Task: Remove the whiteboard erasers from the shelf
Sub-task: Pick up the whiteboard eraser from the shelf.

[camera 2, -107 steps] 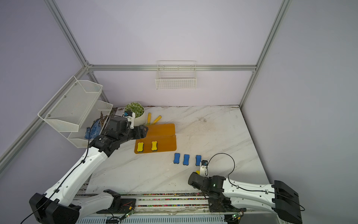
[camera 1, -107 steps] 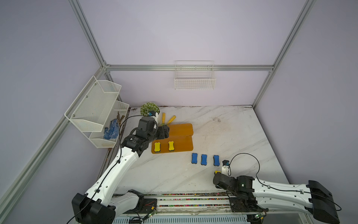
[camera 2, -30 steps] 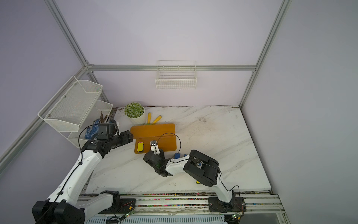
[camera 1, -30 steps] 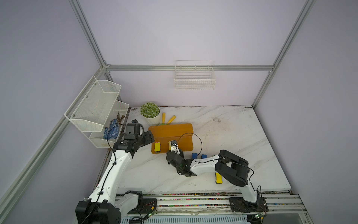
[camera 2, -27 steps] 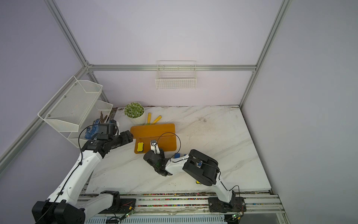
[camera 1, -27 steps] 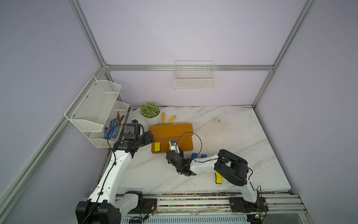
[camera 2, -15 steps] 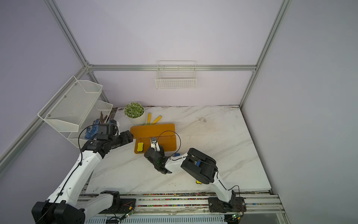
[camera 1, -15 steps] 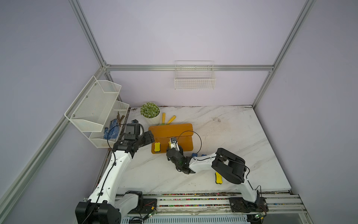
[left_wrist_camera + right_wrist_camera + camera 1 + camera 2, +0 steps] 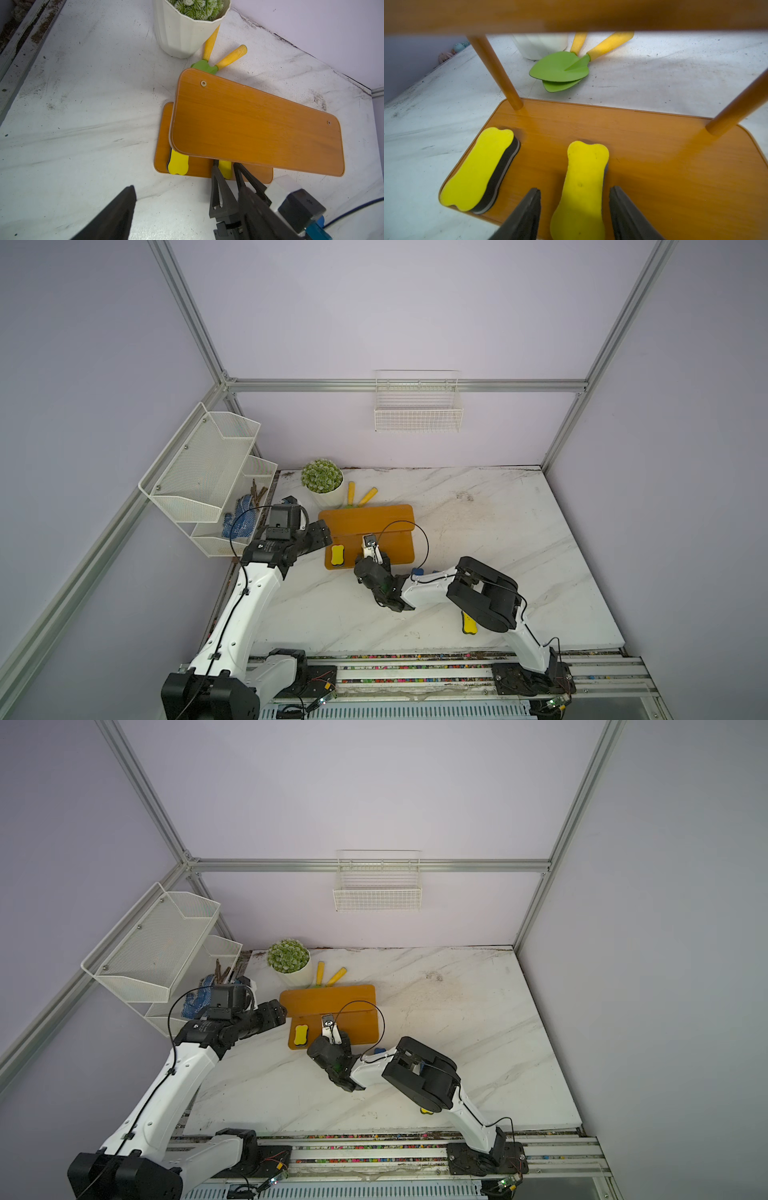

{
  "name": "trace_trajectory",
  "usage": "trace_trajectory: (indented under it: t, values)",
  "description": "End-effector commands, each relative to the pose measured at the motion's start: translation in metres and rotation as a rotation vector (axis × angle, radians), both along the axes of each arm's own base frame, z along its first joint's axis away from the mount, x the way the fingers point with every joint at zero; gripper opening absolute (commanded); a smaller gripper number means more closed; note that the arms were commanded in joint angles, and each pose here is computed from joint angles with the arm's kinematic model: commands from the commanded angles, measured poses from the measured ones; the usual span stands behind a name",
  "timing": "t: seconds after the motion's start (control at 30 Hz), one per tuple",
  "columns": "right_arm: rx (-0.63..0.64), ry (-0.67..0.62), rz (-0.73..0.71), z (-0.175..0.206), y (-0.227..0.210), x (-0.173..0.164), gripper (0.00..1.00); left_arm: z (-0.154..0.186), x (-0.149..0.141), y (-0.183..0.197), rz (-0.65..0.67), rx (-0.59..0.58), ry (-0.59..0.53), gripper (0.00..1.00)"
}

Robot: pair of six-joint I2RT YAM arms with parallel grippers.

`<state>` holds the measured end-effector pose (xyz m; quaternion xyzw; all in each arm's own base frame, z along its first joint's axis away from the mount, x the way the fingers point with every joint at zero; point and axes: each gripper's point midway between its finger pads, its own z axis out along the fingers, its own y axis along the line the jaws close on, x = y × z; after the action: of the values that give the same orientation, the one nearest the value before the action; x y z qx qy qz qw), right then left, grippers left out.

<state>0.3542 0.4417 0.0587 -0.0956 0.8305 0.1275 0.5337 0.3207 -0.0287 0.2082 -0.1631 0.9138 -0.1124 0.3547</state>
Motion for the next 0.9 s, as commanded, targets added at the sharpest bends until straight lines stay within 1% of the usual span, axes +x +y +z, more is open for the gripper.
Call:
trace_trajectory:
  t: [0.0, 0.2, 0.47, 0.63, 0.87]
  values:
    - [-0.023, -0.003, -0.014, -0.008, -0.001, 0.005, 0.57, 0.013, 0.002, -0.002, -0.017, -0.004, -0.049, 0.81]
    - [-0.027, 0.009, -0.017, -0.014, -0.003, 0.008, 0.55, 0.012, 0.002, -0.002, -0.019, -0.005, -0.047, 0.81]
    - [-0.042, 0.003, -0.012, -0.016, -0.004, 0.007, 0.42, 0.012, 0.003, -0.002, -0.022, -0.003, -0.044, 0.81]
    - [-0.045, -0.004, -0.004, -0.009, -0.006, 0.004, 0.34, 0.011, 0.003, -0.002, -0.023, 0.000, -0.043, 0.81]
    - [-0.057, -0.032, -0.007, 0.011, -0.011, -0.010, 0.29, 0.012, 0.004, -0.001, -0.025, 0.003, -0.047, 0.81]
